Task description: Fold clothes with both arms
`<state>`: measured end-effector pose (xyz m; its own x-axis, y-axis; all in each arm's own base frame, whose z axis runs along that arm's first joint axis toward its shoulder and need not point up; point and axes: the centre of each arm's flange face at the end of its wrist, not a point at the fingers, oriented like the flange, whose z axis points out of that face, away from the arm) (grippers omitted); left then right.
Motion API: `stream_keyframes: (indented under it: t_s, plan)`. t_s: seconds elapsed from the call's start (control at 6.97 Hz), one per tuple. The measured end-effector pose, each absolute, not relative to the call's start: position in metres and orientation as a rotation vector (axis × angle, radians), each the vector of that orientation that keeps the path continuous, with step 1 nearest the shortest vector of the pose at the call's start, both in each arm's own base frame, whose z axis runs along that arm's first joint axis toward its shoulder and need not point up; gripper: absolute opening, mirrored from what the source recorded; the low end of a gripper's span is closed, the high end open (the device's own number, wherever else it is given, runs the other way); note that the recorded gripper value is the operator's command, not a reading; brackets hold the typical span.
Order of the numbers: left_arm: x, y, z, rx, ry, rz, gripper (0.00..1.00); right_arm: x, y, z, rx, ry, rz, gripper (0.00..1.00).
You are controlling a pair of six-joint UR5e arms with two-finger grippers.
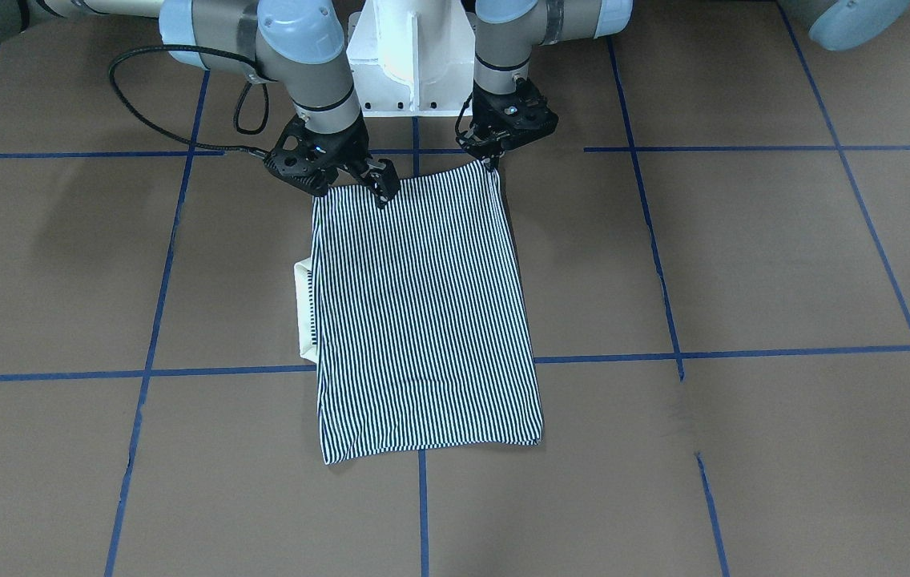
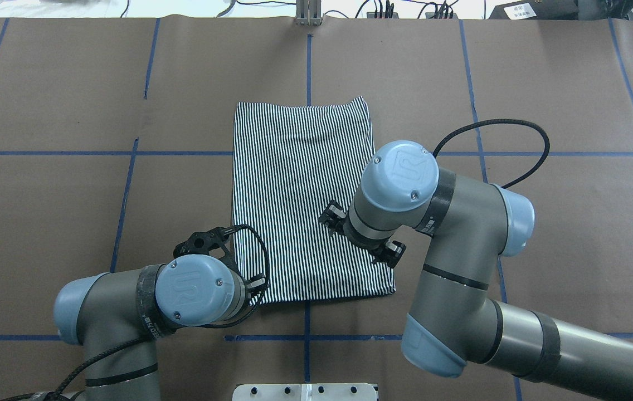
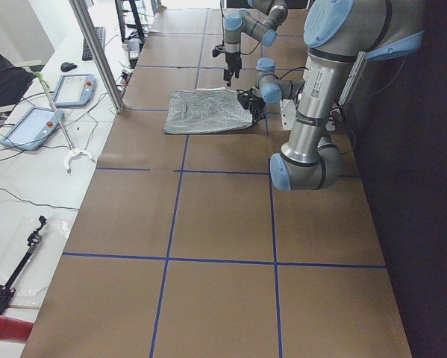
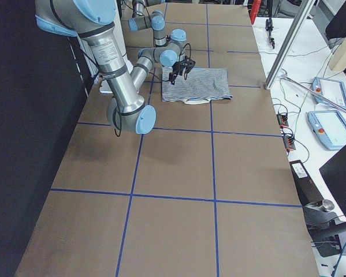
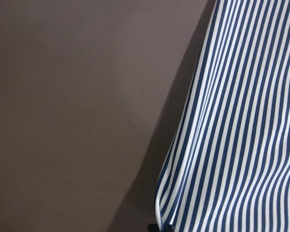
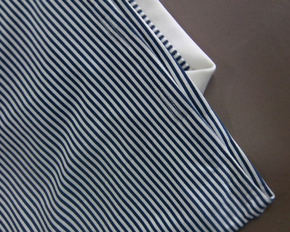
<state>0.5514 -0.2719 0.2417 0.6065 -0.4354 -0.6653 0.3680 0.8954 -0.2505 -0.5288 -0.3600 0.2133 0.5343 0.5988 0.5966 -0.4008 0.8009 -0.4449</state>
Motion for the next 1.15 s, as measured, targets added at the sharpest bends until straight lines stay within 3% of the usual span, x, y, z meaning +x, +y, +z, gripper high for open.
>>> stream_keyframes:
  t_s: [0.43, 1.15]
  plan:
    - [0.552, -0.271, 0.24, -0.092, 0.797, -0.463, 0.0, -0.568, -0.336, 0.243, -0.256, -0.723, 0.732, 1.0]
    - [0.552, -0.271, 0.238, -0.093, 0.801, -0.463, 0.0, -0.58, -0.321, 0.276, -0.244, -0.659, 0.73, 1.0]
